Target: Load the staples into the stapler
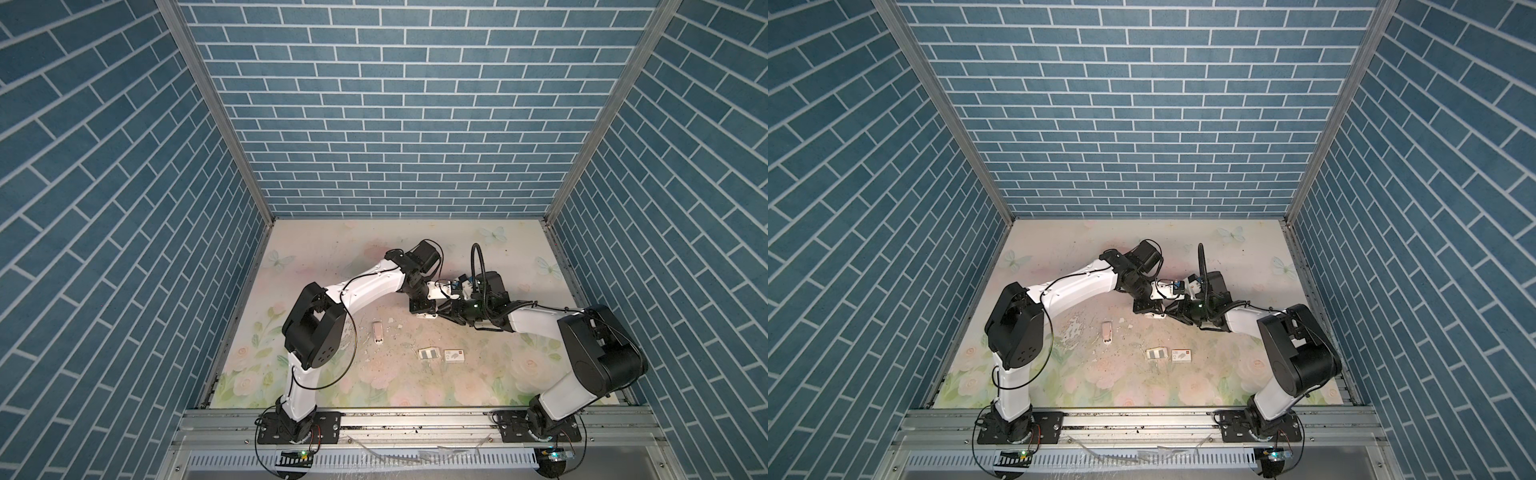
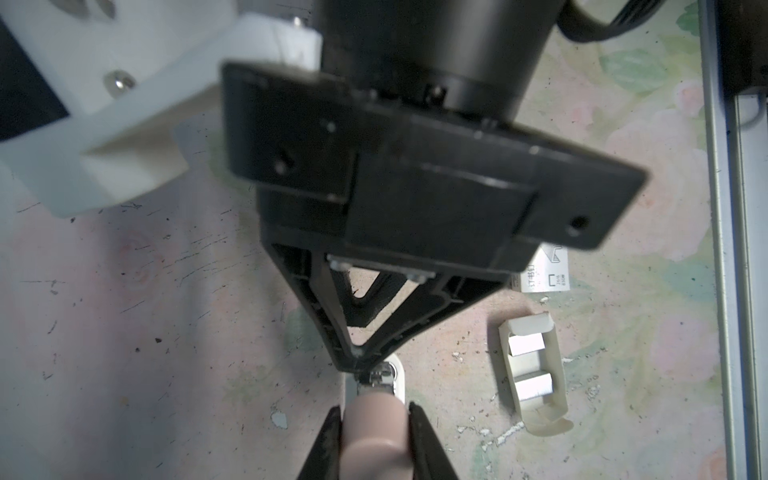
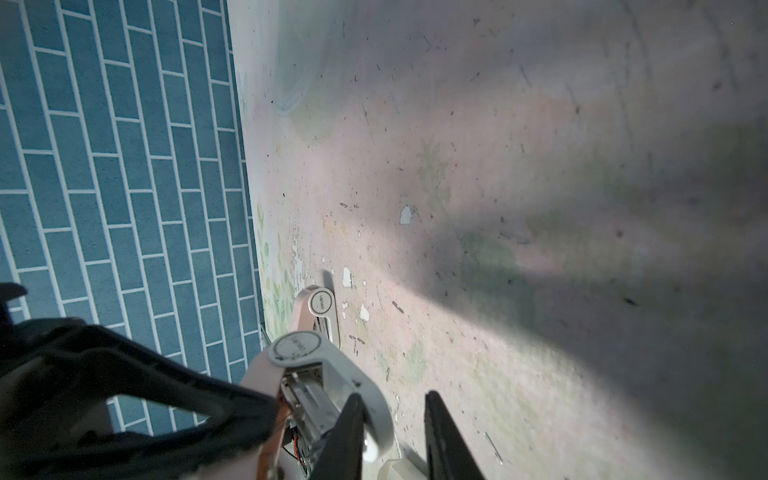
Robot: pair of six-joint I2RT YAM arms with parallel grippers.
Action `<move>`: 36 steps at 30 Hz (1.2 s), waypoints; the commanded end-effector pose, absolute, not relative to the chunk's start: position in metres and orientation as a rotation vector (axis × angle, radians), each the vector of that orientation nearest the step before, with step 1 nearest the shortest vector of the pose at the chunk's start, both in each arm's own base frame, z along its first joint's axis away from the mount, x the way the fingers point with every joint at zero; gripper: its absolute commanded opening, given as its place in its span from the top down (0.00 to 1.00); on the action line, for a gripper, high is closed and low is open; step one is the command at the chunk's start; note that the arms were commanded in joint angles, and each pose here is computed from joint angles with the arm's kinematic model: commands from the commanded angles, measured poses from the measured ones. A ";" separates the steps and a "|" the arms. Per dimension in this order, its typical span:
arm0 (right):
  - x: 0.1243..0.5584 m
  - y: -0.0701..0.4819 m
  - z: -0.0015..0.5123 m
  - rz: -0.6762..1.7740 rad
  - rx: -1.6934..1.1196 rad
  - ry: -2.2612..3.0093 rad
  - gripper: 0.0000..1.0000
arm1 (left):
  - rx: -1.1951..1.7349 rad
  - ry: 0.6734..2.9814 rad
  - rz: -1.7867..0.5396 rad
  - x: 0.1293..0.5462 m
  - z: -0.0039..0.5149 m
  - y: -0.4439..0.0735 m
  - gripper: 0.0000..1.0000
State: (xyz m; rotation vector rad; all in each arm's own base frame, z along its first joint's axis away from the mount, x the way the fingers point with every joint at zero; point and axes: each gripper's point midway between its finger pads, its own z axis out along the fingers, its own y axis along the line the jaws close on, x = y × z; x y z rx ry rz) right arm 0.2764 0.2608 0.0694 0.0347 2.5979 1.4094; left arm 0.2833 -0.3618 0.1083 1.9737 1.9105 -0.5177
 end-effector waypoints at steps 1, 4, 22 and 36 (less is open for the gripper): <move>0.277 0.264 0.065 1.413 0.059 2.604 0.74 | 1.901 1.849 -0.559 0.287 0.140 -0.375 0.92; 0.276 0.263 0.063 1.414 0.066 2.605 0.74 | 1.879 1.842 -0.563 0.290 0.145 -0.378 0.92; 0.274 0.268 0.056 1.435 0.076 2.598 0.75 | 1.724 1.835 -0.623 0.304 0.172 -0.397 0.93; 0.265 0.250 0.049 1.305 0.098 2.620 0.69 | 1.691 1.889 -0.673 0.308 0.164 -0.388 0.93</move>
